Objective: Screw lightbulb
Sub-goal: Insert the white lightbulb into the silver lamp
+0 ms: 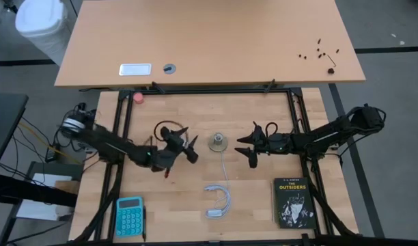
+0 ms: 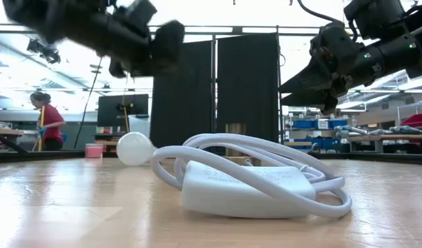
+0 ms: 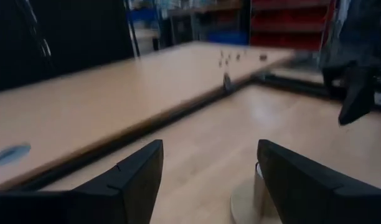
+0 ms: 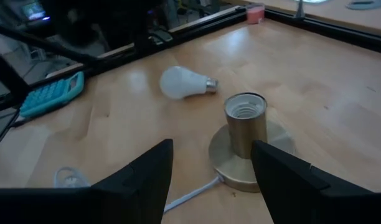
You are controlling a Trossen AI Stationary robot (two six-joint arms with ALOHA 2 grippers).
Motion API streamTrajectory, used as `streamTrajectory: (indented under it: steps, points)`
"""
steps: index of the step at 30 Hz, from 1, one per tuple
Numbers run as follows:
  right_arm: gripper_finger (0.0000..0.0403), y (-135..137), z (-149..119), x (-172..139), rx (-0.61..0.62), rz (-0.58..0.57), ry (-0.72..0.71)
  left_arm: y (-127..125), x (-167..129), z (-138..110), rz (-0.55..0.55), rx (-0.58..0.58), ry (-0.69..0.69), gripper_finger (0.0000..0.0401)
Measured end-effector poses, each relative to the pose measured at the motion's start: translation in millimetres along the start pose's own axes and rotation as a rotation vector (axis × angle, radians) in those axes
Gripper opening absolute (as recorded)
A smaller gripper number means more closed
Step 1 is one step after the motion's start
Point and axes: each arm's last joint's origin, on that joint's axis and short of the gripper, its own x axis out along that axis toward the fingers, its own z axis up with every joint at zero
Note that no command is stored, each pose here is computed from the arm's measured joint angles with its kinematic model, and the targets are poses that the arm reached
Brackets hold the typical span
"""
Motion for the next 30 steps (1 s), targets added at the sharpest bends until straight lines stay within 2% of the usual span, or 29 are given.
streamTrajectory:
  steps: [3,7,10,20,26,30]
  points:
    - [0.0227,0.9,-0.1,0.0,-0.019,0.029,0.009,15.6,-1.7,18.6,-0.017,0.016,0.168,0.0249]
    - [0.0227,1.5,-0.6,0.0,-0.045,0.054,0.020,33.6,6.6,28.4,-0.007,0.119,0.372,0.0241]
    - [0.0227,1.6,-0.6,0.0,-0.071,0.056,0.019,40.5,15.7,34.0,-0.029,0.106,0.468,0.0246]
    - [0.0227,5.4,-2.8,-1.3,-0.157,0.078,0.028,43.2,36.7,15.1,-0.145,-0.009,0.715,0.0298]
    - [0.0227,5.6,-2.5,-1.3,-0.169,0.079,0.024,38.2,45.2,-2.7,-0.149,-0.095,0.843,0.0335]
    - [0.0227,5.7,-2.4,-1.3,-0.169,0.080,0.024,35.0,47.7,-12.7,-0.137,-0.123,0.901,0.0343]
